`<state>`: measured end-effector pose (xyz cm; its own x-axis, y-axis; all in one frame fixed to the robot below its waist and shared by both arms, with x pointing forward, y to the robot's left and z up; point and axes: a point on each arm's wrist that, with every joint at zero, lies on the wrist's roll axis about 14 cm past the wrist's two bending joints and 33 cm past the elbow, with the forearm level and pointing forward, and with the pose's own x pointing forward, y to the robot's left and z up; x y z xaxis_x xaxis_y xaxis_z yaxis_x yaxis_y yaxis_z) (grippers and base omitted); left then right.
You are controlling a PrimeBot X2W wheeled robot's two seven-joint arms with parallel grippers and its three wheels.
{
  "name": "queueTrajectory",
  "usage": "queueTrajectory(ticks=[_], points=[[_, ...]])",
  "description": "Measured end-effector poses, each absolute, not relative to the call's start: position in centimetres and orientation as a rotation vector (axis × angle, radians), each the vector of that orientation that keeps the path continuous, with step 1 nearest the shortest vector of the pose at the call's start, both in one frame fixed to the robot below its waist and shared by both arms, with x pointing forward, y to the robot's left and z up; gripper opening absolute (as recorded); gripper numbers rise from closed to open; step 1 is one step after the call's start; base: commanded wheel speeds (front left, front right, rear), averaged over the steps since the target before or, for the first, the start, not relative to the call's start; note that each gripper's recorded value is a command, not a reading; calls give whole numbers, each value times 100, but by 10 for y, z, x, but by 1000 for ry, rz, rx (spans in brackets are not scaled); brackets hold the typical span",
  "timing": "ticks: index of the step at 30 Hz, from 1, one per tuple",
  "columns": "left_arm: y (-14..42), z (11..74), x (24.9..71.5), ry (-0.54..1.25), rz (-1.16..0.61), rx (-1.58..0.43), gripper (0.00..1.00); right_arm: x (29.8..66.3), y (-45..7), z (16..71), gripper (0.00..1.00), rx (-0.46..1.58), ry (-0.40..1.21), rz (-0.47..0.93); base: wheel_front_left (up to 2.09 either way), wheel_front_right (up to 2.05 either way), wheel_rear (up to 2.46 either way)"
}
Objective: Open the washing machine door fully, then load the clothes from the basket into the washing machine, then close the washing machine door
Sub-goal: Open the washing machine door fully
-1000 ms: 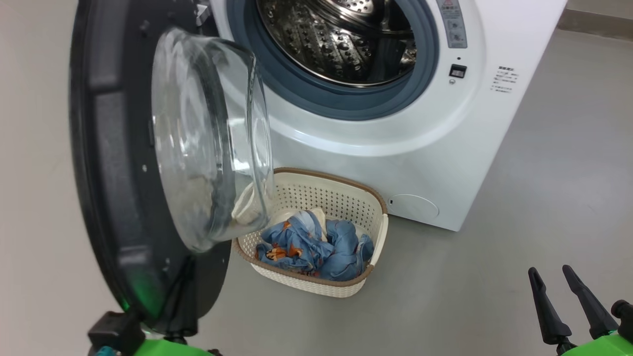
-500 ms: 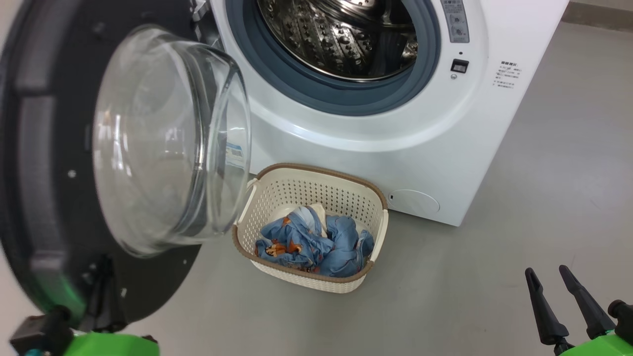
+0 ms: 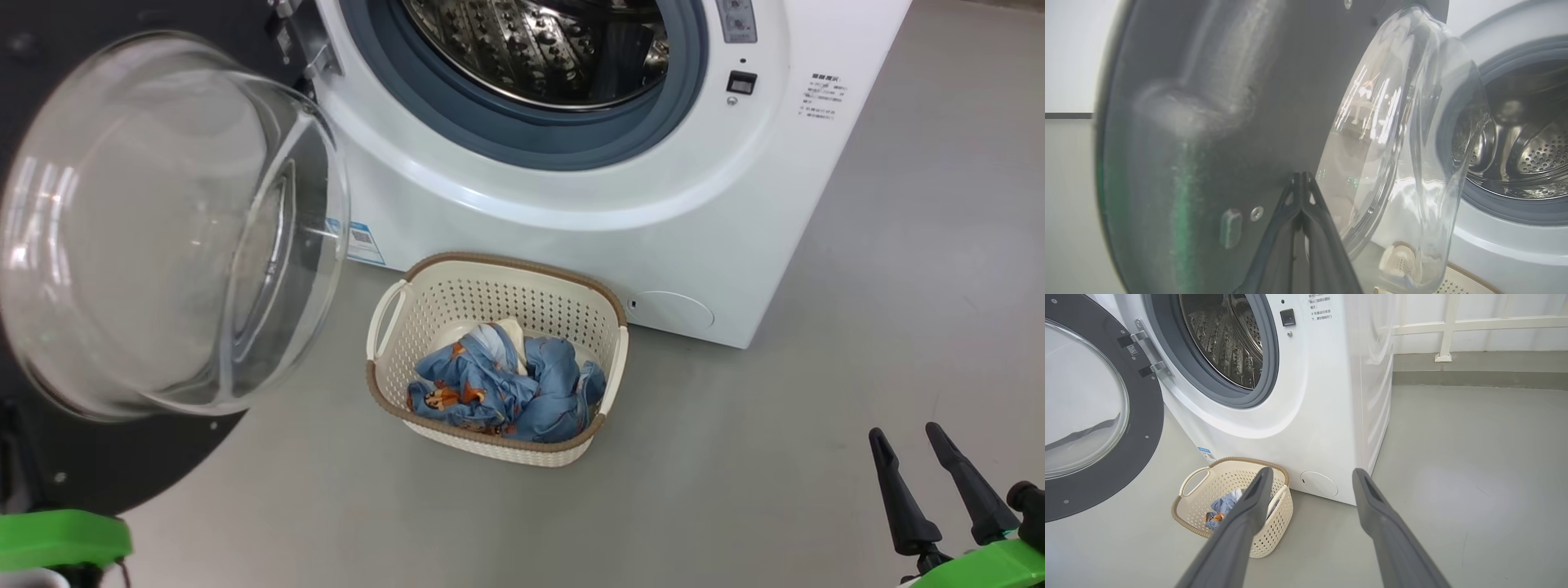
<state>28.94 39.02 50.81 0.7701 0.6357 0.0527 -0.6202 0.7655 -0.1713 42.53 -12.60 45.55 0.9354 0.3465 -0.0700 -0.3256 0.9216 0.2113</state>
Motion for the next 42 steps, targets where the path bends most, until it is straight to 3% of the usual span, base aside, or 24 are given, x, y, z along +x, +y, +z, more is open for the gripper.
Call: queueTrajectory(ticks=[23, 42], points=[[494, 517, 308, -20, 864, 29, 0, 453, -134, 437, 100, 199, 125, 331, 0, 0, 0], [519, 508, 340, 56, 903, 81, 0, 470, -137, 421, 100, 210, 142, 317, 0, 0, 0]])
